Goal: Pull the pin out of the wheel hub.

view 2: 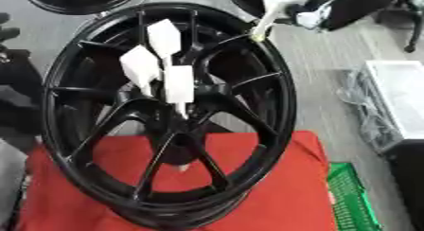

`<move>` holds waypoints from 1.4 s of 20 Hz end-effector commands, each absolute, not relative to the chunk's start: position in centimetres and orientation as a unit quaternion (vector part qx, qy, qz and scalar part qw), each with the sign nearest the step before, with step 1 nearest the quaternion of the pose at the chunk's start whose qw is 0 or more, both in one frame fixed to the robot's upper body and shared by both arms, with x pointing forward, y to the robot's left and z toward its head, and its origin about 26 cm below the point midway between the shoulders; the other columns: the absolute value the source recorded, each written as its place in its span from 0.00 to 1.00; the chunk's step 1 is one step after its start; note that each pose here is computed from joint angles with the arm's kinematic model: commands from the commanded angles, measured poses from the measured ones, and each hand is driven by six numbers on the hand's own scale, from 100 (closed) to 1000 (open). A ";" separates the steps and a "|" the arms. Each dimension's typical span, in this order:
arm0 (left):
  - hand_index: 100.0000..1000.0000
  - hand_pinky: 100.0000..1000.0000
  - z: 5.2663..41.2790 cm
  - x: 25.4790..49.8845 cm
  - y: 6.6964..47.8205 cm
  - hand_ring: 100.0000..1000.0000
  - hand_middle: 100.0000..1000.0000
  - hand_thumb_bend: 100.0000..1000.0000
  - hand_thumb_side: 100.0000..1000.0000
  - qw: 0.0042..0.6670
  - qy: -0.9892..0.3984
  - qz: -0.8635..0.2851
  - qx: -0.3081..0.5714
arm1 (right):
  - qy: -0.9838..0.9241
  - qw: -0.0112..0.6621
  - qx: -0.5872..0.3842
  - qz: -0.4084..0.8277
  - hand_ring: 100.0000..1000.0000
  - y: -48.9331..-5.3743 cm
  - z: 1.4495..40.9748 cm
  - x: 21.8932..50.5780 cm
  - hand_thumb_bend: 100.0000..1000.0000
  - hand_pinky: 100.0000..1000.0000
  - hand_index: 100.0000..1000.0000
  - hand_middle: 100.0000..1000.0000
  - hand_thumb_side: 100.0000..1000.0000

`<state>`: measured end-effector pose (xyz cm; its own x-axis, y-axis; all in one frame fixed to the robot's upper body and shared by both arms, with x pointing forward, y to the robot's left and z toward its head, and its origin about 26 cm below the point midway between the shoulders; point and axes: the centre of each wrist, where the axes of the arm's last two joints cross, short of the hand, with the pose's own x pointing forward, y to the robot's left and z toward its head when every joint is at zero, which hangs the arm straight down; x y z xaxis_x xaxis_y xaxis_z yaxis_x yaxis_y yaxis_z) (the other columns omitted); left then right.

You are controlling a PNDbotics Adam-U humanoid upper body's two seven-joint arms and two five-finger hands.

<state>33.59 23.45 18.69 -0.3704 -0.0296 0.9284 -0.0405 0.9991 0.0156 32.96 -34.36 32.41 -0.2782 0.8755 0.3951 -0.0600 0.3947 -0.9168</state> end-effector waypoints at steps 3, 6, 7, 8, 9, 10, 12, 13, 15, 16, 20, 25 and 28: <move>0.64 0.61 19.9 33.3 24.9 0.76 0.75 0.04 0.75 0.538 -0.841 0.020 0.048 | -0.637 0.575 -0.391 0.332 0.40 -40.2 31.4 33.4 0.00 0.59 0.38 0.16 0.00; 0.64 0.61 20.1 33.2 25.1 0.77 0.75 0.04 0.75 0.534 -0.844 0.024 0.052 | -0.600 0.621 -0.430 0.263 0.41 -43.6 28.5 33.4 0.00 0.60 0.39 0.17 0.00; 0.64 0.61 20.1 33.2 25.1 0.77 0.75 0.04 0.75 0.533 -0.844 0.024 0.053 | -0.589 0.631 -0.442 0.244 0.42 -44.8 27.5 33.3 0.00 0.60 0.39 0.18 0.00; 0.64 0.61 20.2 33.2 25.1 0.77 0.75 0.04 0.75 0.532 -0.845 0.024 0.053 | -0.577 0.640 -0.454 0.225 0.42 -46.0 26.5 33.0 0.00 0.61 0.39 0.18 0.00; 0.64 0.61 20.2 33.2 25.1 0.77 0.75 0.04 0.75 0.532 -0.845 0.023 0.053 | -0.565 0.649 -0.465 0.207 0.42 -47.2 25.3 32.7 0.00 0.61 0.40 0.18 0.00; 0.64 0.61 20.3 33.2 25.0 0.77 0.75 0.04 0.75 0.531 -0.845 0.023 0.052 | -0.551 0.658 -0.477 0.189 0.43 -48.4 24.2 32.3 0.00 0.61 0.40 0.19 0.00; 0.64 0.61 20.4 33.2 24.9 0.77 0.75 0.04 0.75 0.530 -0.847 0.021 0.050 | -0.520 0.674 -0.501 0.155 0.43 -50.7 21.9 31.2 0.00 0.61 0.40 0.19 0.00; 0.64 0.61 20.5 33.2 24.8 0.77 0.75 0.04 0.75 0.529 -0.847 0.020 0.049 | -0.502 0.683 -0.513 0.138 0.43 -51.8 20.7 30.5 0.00 0.61 0.40 0.19 0.00; 0.64 0.61 20.6 33.3 24.6 0.77 0.75 0.04 0.75 0.528 -0.848 0.018 0.046 | -0.470 0.693 -0.535 0.111 0.43 -54.0 18.4 29.0 0.02 0.61 0.40 0.19 0.02; 0.64 0.61 20.6 33.3 24.5 0.77 0.75 0.04 0.75 0.528 -0.848 0.016 0.044 | -0.454 0.696 -0.547 0.099 0.44 -55.0 17.3 28.0 0.05 0.61 0.40 0.20 0.04; 0.64 0.61 20.8 33.3 24.0 0.77 0.75 0.04 0.75 0.528 -0.849 0.008 0.034 | -0.412 0.689 -0.592 0.070 0.46 -58.1 14.0 24.0 0.10 0.62 0.42 0.22 0.08; 0.64 0.61 20.9 33.4 23.5 0.77 0.75 0.04 0.75 0.528 -0.849 0.002 0.025 | -0.346 0.683 -0.640 0.063 0.85 -60.0 10.2 19.0 0.35 0.87 0.85 0.72 0.48; 0.64 0.61 20.9 33.4 23.3 0.77 0.75 0.04 0.75 0.528 -0.849 0.000 0.022 | -0.319 0.664 -0.673 0.064 0.86 -60.7 9.7 17.9 0.40 0.88 0.86 0.73 0.51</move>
<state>33.54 23.49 19.92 -0.4101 -0.0374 0.9113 -0.0500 0.9986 0.0185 18.15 -59.73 8.16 0.7797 0.5073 0.3671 0.3339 0.1591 -0.9291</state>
